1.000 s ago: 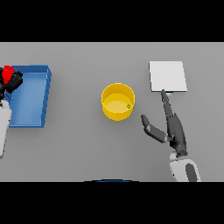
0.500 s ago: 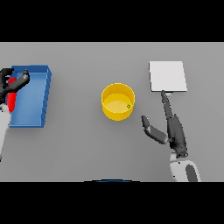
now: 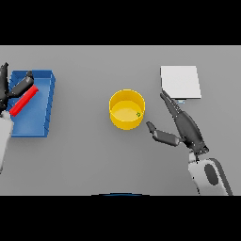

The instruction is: Pick up the red beaker and tilt it to pour out 1 green nut into yellow bowl. Pick up the yellow bowl and place it on the metallic measuring scale.

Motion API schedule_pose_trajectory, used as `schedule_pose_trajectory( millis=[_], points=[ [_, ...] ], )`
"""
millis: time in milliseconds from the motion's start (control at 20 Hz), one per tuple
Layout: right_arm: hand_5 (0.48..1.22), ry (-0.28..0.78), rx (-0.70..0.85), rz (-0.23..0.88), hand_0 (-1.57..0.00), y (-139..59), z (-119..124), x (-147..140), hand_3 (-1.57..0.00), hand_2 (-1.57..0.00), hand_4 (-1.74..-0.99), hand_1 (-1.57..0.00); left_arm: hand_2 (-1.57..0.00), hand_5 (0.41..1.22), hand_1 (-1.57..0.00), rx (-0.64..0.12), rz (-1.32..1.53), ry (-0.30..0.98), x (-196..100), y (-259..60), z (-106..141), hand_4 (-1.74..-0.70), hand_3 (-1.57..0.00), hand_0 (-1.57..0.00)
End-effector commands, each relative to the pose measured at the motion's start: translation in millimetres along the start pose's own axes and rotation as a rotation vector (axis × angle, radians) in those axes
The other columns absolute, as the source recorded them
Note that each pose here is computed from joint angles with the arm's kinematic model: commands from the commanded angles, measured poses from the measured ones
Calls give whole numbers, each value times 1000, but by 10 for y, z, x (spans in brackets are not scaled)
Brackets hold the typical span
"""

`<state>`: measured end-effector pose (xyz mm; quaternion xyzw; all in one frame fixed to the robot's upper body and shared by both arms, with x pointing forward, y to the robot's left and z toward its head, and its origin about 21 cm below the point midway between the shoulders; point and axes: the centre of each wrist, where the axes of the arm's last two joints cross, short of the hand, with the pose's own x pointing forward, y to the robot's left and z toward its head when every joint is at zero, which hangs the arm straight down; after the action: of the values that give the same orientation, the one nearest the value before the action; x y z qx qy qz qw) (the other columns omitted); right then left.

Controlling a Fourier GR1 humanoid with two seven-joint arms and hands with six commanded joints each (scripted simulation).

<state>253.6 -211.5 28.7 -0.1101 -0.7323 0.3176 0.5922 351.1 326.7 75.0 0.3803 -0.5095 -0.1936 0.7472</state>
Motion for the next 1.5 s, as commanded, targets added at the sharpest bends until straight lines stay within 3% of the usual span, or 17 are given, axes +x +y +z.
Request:
schedule_pose_trajectory(
  millis=[0,250,600,1000,1450],
  points=[
    [678,-2,55,74,1,-64,-95,36,1,1,-1071,1,-28,662,-27,-6,4,-10,-5,-26,13,-746,-26,-33],
    [677,-95,301,386,1,-101,-426,220,1,1,-1192,1,-8,680,-8,2,-9,-13,15,2,-3,-733,-8,-10],
    [703,-219,567,737,1,-131,-819,371,1,1,-1223,1,-1,702,-1,-5,-14,11,-19,-12,11,-744,-1,-1],
    [725,-214,775,840,1,226,-1086,384,1,1,-1231,1,1,698,1,1,-23,0,-22,41,9,-741,1,1],
    [739,-184,866,932,1,315,-1318,466,1,1,-1263,1,1,699,1,13,-18,0,-102,110,15,-744,1,1]
  ],
)
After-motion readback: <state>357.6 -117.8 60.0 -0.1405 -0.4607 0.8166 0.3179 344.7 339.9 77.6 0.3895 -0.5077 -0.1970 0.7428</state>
